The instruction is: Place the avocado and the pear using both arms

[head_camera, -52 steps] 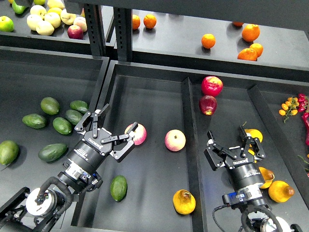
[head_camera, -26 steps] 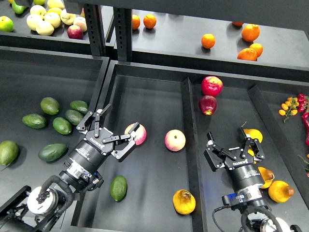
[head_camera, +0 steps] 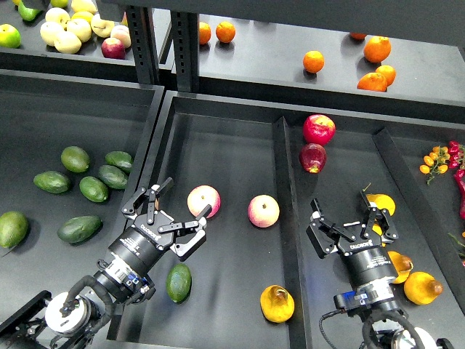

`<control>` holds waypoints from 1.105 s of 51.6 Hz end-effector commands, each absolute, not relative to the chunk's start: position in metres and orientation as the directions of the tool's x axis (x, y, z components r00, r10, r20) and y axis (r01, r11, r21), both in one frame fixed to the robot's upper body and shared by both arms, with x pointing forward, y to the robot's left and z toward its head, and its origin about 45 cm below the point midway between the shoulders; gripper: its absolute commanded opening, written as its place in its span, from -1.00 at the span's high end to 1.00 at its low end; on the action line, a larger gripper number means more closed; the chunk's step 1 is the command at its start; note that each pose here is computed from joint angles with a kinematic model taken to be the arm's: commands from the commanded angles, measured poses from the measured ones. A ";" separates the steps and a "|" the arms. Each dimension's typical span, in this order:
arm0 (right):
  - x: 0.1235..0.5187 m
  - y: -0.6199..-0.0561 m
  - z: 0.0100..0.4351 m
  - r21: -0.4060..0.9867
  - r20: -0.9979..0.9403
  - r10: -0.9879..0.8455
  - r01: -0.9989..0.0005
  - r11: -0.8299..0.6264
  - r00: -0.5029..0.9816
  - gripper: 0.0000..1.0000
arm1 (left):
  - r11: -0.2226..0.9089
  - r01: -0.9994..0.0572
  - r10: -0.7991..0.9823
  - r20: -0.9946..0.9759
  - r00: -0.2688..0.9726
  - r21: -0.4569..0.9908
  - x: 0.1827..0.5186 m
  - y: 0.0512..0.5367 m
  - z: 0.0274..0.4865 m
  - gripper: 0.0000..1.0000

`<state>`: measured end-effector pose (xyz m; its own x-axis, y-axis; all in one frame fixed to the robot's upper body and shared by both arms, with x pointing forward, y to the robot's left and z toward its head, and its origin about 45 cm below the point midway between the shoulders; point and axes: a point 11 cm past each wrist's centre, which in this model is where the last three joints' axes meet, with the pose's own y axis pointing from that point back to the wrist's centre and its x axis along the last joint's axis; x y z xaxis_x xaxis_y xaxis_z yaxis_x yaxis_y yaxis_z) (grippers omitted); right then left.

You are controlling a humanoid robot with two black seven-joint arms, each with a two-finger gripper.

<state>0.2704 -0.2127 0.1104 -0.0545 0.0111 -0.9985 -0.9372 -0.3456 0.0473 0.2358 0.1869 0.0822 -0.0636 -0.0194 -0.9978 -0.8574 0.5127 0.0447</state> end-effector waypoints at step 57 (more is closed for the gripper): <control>0.343 -0.238 0.150 0.104 -0.995 -0.033 -0.957 -0.272 -0.099 -0.99 | 0.854 -0.429 0.489 -0.739 0.463 0.296 0.307 0.169 0.131 -0.99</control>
<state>0.3243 -0.2308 0.1397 -0.0785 -0.0251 -0.9966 -0.9523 -0.2937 0.0824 0.3017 0.1641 0.1277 0.3836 0.4302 -0.8172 -0.4981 0.8415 0.2091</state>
